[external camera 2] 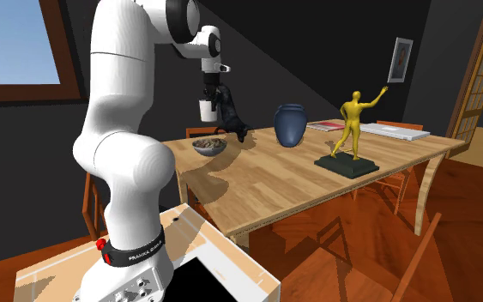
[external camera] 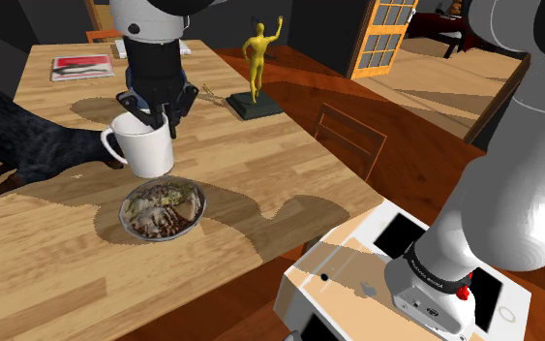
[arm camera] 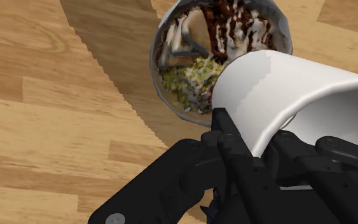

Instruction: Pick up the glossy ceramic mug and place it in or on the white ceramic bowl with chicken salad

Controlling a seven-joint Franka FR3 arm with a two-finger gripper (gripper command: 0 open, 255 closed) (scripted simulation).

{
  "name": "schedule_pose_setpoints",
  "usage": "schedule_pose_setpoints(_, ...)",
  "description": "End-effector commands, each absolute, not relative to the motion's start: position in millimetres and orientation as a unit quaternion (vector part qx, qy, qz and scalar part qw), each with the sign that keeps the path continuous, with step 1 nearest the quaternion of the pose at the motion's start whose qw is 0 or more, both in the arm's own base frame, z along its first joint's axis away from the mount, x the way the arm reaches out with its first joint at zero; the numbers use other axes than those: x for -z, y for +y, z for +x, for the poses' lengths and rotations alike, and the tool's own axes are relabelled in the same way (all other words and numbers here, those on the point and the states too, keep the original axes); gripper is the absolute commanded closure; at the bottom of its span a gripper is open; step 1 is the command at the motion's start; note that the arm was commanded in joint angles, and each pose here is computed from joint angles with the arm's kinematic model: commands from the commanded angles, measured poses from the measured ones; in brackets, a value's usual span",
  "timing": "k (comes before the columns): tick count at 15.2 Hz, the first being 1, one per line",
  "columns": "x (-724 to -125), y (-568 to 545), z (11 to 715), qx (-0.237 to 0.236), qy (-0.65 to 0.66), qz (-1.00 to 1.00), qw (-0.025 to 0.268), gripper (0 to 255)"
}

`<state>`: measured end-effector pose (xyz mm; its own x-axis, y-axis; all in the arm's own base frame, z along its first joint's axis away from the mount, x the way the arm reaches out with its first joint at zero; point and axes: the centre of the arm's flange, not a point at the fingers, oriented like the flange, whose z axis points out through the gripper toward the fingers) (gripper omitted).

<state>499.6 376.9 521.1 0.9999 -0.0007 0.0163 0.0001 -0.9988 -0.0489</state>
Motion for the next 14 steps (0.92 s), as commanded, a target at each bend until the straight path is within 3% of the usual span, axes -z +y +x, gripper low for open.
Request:
schedule_pose_setpoints(1,-517,393,502,0.008,0.002,-1.000,0.025,255)
schedule_pose_setpoints(14,-449,393,502,0.008,0.002,-1.000,0.025,255)
